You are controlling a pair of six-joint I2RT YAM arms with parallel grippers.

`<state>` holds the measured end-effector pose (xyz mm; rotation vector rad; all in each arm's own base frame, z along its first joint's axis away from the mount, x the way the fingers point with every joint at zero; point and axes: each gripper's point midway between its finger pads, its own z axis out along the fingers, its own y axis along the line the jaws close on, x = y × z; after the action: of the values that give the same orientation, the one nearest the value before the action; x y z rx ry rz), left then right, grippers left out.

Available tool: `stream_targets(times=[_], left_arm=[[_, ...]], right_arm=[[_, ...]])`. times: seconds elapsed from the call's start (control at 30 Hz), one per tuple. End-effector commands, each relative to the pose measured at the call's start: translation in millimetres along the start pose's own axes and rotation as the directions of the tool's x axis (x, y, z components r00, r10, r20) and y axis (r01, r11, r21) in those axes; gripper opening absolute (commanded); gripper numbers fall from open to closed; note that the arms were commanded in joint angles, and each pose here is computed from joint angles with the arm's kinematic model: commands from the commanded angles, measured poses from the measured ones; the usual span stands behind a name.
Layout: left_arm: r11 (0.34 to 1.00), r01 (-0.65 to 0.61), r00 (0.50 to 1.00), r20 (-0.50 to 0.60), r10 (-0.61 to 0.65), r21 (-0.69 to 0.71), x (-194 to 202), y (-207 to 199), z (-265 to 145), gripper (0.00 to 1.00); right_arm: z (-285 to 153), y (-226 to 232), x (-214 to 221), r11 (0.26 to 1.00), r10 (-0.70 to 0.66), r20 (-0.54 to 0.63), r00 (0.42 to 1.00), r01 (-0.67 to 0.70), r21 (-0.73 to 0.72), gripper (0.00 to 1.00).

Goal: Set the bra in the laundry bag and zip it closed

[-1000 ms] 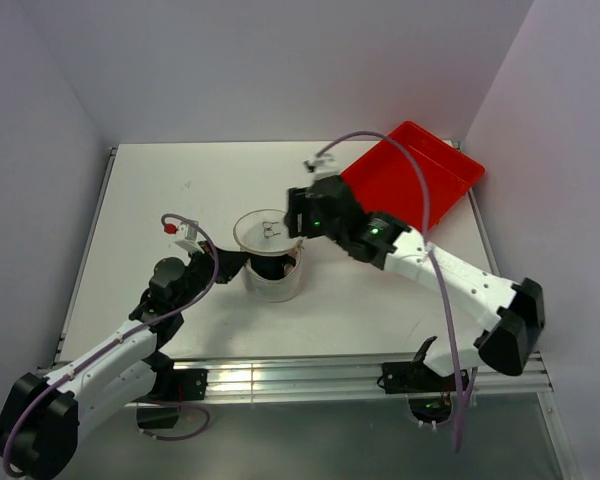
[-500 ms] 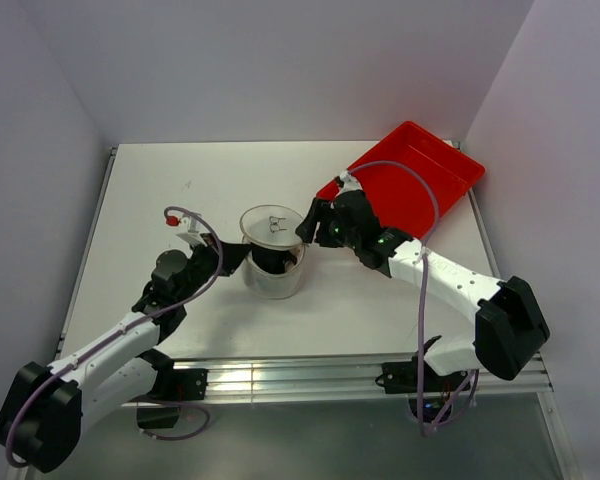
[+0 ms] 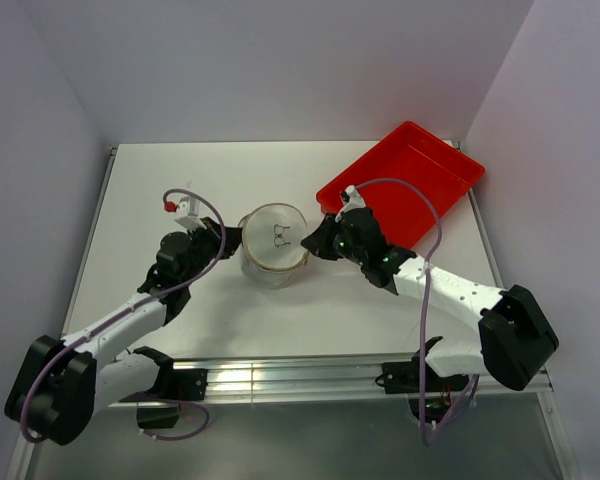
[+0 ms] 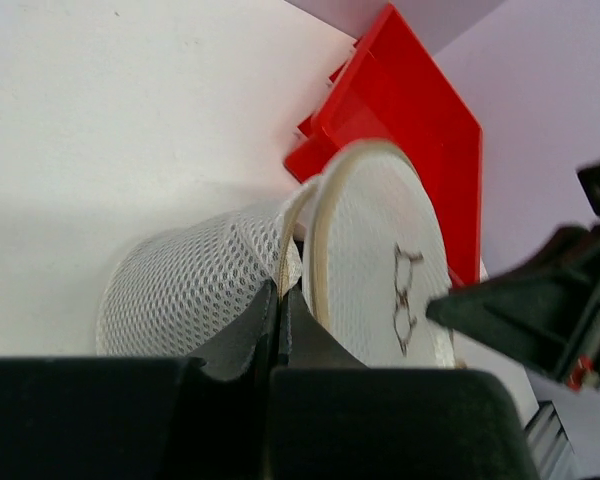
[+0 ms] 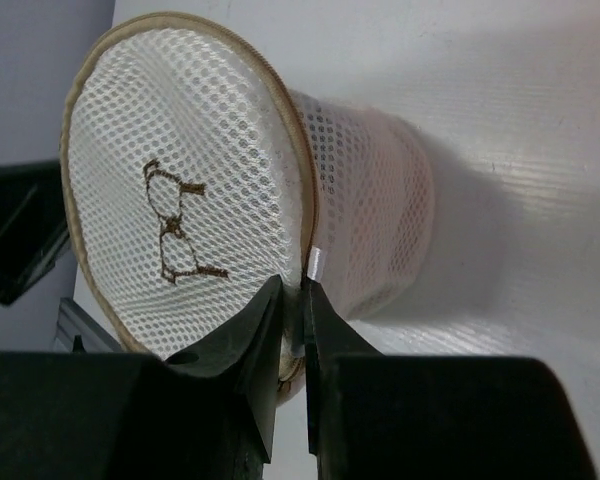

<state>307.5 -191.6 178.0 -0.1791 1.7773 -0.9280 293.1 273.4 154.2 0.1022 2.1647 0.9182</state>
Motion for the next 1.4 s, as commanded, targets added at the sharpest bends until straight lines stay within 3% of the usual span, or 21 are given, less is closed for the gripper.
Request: stream_targets(times=[0.0, 0.13, 0.17, 0.2, 0.27, 0.3, 0.4, 0.5, 0.6, 0.67, 0.7, 0.83, 0.9, 1.17, 1.37], left_arm=[[0.999, 0.005, 0.991, 0.133, -0.01, 0.038, -50.1, -21.3, 17.6, 0.0], [0.998, 0.015, 0.989, 0.144, -0.023, 0.057, -64.9, -28.5, 31.7, 0.01], [0.997, 0.014, 0.99, 0.139, -0.024, 0.073, -68.3, -34.5, 34.6, 0.05], [0.998, 0.018, 0.992, 0.12, -0.026, 0.062, -64.0, -31.2, 38.8, 0.21], [0.997, 0.033, 0.995, 0.096, -0.04, 0.067, -59.9, -32.2, 39.9, 0.4], [0.997, 0.042, 0.996, 0.08, -0.047, 0.059, -55.8, -30.2, 38.4, 0.56], [0.998, 0.054, 0.995, 0.077, -0.057, 0.037, -59.2, -33.3, 19.8, 0.71], [0.999, 0.048, 0.995, 0.093, -0.046, -0.017, -64.3, -32.4, -8.5, 0.76], [0.999, 0.03, 0.994, 0.11, -0.029, -0.009, -67.7, -46.6, -37.0, 0.72], [0.999, 0.03, 0.999, 0.036, -0.031, 0.025, -46.0, -60.0, -47.8, 0.61], [0.998, 0.045, 0.999, 0.012, -0.046, 0.05, -39.2, -68.7, -53.4, 0.5], [0.982, 0.067, 0.986, -0.164, -0.038, 0.175, 14.5, -115.2, -67.0, 0.34], [0.979, 0.075, 0.979, -0.2, -0.036, 0.191, 28.4, -128.2, -67.1, 0.29], [0.972, 0.15, 0.956, -0.277, -0.096, 0.181, 79.0, -148.5, -60.1, 0.29], [0.973, 0.196, 0.962, -0.214, -0.167, 0.124, 81.9, -136.9, -43.2, 0.35]], right_arm=[[-15.5, 20.7, -13.7, 0.998, -0.01, 0.1, 0.995, 0.017, -0.068, 0.08], [-24.7, 23.6, -8.3, 0.997, 0.001, 0.139, 0.99, 0.01, -0.078, 0.06], [-26.1, 27.3, -5.7, 0.996, 0.009, 0.14, 0.99, 0.003, -0.084, 0.06], [-29.1, 30.2, -8.8, 0.996, 0.014, 0.158, 0.987, 0.0, -0.088, 0.06], [-30.9, 32.9, -9.6, 0.997, 0.028, 0.193, 0.981, -0.013, -0.076, 0.06], [-31.4, 34.7, -9.8, 0.997, 0.034, 0.201, 0.979, -0.019, -0.075, 0.05], [-30.9, 36.1, -15.1, 0.997, 0.063, 0.241, 0.969, -0.048, -0.066, 0.04], [-28.7, 37.5, -21.5, 0.996, 0.073, 0.266, 0.961, -0.059, -0.06, 0.02], [-26.3, 37.4, -25.4, 0.996, 0.078, 0.282, 0.956, -0.066, -0.053, 0.0], [-25.0, 38.8, -25.5, 0.996, 0.085, 0.282, 0.956, -0.071, -0.06, 0.0], [-23.7, 37.8, -24.9, 0.996, 0.082, 0.28, 0.957, -0.07, -0.054, 0.0], [-22.6, 36.4, -23.0, 0.996, 0.084, 0.276, 0.958, -0.072, -0.052, 0.0], [-23.6, 34.7, -22.4, 0.996, 0.083, 0.277, 0.957, -0.072, -0.049, 0.0], [-22.8, 33.6, -17.3, 0.997, 0.07, 0.257, 0.964, -0.059, -0.048, 0.0], [-22.8, 33.7, -14.3, 0.997, 0.066, 0.249, 0.966, -0.053, -0.058, 0.0]])
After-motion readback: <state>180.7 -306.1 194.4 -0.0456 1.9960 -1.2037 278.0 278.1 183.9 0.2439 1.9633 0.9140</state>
